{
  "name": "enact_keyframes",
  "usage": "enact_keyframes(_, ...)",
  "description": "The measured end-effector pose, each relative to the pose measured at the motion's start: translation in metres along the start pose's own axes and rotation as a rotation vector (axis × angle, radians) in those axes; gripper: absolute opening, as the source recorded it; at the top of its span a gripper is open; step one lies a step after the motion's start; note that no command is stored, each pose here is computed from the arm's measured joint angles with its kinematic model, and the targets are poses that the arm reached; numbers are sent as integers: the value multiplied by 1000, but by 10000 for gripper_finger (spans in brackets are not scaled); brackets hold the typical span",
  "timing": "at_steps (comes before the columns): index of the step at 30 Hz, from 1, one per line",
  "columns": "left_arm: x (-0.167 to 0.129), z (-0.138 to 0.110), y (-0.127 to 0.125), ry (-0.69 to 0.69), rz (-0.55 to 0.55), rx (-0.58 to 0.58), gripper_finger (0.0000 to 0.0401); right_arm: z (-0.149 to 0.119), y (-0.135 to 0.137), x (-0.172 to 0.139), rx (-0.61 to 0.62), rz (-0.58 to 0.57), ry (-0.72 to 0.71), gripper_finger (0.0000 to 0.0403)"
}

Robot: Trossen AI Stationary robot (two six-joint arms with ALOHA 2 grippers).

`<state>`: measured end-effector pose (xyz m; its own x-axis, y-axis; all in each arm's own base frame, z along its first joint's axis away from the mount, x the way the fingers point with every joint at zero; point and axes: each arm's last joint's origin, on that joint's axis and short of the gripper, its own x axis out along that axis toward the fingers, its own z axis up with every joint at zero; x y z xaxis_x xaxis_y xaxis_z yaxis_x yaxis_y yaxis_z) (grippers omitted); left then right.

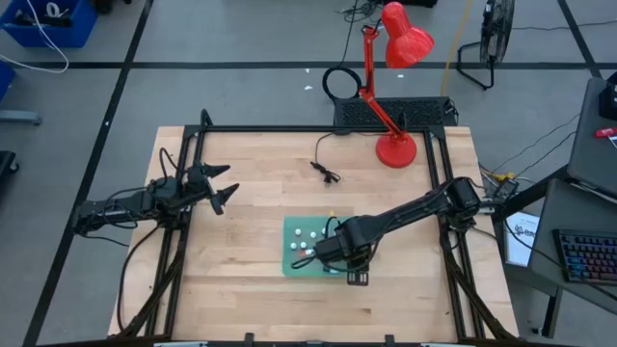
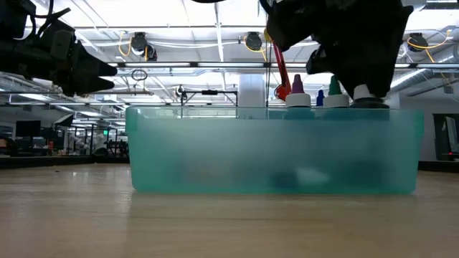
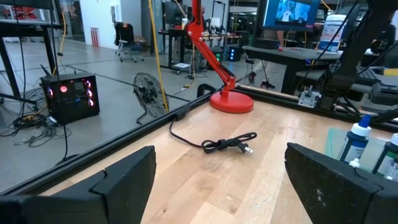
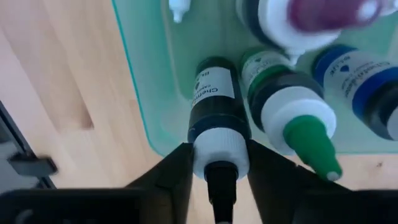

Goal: Pick & Place food coloring
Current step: Put the big black food coloring bottle into the light blue bin, then return to Home Position

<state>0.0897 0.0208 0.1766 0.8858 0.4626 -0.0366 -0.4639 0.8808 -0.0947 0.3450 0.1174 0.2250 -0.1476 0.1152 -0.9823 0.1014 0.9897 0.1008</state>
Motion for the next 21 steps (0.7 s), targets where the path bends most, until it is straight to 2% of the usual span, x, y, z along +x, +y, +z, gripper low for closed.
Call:
enact_keyframes(4, 0, 0, 0, 0, 0, 0, 353, 0, 0, -1, 45, 5, -8, 202)
enact_keyframes(8, 0, 0, 0, 0, 0, 0, 353, -5, -1, -6, 82, 1, 3, 244)
enact_keyframes(12, 0, 0, 0, 0, 0, 0, 353, -19, -2, -23, 162, 15, -13, 253)
enact_keyframes(14, 0, 0, 0, 1, 0, 0, 353, -27, -2, -35, 217, 33, -51, 252)
enact_keyframes(16, 0, 0, 0, 1, 0, 0, 353, -40, 1, -50, 220, 22, -115, 250)
enact_keyframes(19, 0, 0, 0, 0, 0, 0, 353, -70, 5, -77, 151, -50, -261, 249)
enact_keyframes(21, 0, 0, 0, 0, 0, 0, 353, -99, 4, -96, 105, -176, -361, 249)
